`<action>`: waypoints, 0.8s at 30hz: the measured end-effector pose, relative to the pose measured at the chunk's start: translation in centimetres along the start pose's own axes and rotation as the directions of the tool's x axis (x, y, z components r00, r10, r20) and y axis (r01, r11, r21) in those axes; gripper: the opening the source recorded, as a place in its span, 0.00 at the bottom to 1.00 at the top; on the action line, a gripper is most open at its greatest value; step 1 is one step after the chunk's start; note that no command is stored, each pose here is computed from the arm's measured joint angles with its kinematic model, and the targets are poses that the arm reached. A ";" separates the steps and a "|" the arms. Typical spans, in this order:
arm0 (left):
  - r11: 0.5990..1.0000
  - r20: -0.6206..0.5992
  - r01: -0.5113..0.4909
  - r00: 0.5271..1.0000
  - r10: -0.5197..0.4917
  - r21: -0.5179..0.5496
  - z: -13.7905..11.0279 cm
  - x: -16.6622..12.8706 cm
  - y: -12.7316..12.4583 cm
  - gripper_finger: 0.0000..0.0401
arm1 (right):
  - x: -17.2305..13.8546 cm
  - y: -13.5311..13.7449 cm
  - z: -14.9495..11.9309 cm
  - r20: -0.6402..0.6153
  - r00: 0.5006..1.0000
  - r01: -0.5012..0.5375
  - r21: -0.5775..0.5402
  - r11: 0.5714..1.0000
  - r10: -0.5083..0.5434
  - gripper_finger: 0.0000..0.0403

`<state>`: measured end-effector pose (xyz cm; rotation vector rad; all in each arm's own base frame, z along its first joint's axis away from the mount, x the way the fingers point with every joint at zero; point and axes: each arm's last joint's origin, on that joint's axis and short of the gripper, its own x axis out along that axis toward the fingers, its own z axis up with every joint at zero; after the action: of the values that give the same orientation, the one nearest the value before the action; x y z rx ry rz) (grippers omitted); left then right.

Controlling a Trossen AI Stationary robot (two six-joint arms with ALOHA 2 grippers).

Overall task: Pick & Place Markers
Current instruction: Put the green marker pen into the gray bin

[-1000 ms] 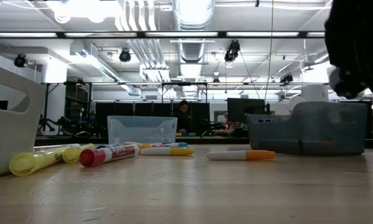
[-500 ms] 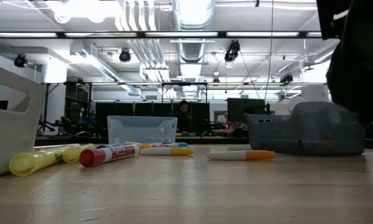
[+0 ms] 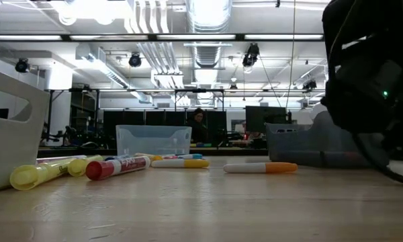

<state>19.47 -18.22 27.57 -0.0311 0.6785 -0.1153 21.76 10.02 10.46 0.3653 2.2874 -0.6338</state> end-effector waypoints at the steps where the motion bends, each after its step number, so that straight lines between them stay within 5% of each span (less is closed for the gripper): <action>1: 1.000 0.000 0.000 1.000 0.000 0.000 0.0 0.0 0.0 0.26 | -0.1 0.0 0.0 0.015 1.000 -0.021 -0.004 1.000 0.021 0.30; 7: 1.000 0.000 0.000 1.000 0.000 0.000 0.0 0.0 0.0 0.26 | -0.4 -0.2 -0.5 0.044 0.993 -0.116 0.035 0.993 0.114 0.27; 15: 1.000 0.000 0.000 1.000 0.000 -0.002 0.0 0.0 0.0 0.26 | -1.7 1.4 -0.8 0.166 0.941 -0.288 -0.059 0.956 0.294 0.20; 24: 1.000 0.008 0.005 1.000 -0.005 -0.006 0.1 0.0 0.0 0.26 | -3.3 3.0 -1.5 0.297 0.902 -0.299 -0.097 0.949 0.314 0.17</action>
<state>19.52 -18.27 27.63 -0.0393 0.6707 -0.1176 24.52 13.12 12.69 0.5492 1.8895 -0.4373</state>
